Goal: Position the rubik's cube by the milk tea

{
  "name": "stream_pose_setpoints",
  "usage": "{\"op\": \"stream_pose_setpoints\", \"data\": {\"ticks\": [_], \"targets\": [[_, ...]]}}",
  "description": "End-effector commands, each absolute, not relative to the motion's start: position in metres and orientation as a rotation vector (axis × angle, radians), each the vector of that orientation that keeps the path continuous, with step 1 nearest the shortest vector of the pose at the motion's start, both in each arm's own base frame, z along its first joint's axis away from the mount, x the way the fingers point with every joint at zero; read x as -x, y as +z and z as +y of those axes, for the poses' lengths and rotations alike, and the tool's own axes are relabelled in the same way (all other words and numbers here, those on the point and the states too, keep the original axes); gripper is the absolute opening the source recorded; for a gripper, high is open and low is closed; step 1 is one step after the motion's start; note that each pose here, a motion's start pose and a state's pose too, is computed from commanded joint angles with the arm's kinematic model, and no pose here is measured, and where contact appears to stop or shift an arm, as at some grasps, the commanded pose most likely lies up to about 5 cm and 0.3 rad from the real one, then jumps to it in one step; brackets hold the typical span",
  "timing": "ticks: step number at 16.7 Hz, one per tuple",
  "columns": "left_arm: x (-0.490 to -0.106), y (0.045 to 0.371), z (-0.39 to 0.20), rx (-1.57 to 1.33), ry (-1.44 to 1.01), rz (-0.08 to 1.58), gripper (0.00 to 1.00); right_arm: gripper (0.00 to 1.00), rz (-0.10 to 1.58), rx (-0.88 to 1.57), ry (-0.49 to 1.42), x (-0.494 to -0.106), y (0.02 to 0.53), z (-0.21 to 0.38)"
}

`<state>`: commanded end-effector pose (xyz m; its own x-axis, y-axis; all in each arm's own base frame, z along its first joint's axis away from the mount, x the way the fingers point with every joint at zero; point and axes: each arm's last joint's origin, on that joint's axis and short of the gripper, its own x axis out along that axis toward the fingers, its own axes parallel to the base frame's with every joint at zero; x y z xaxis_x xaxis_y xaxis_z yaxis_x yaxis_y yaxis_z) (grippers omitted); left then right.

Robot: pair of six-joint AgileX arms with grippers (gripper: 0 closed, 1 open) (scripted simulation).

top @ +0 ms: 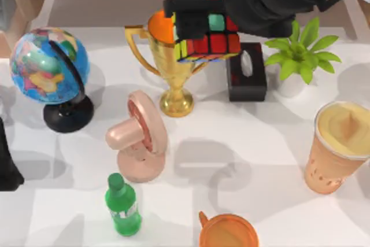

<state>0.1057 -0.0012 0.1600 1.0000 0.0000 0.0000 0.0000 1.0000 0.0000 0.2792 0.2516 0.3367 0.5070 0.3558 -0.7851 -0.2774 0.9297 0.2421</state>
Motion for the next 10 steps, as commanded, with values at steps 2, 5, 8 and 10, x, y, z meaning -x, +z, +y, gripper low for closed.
{"op": "stream_pose_setpoints", "data": {"ticks": [2,5,8,10], "targets": [[-0.106,0.16,-0.001,0.0,0.0,0.0,1.0,0.0,1.15,-0.069,0.316,-0.274,0.305,0.256],[-0.106,0.16,-0.001,0.0,0.0,0.0,1.0,0.0,1.382,-0.039,0.164,-0.278,0.254,0.259],[-0.106,0.16,-0.001,0.0,0.0,0.0,1.0,0.0,1.531,-0.014,0.034,-0.284,0.21,0.261],[-0.106,0.16,-0.001,0.0,0.0,0.0,1.0,0.0,1.573,-0.006,-0.005,-0.286,0.196,0.262]]}}
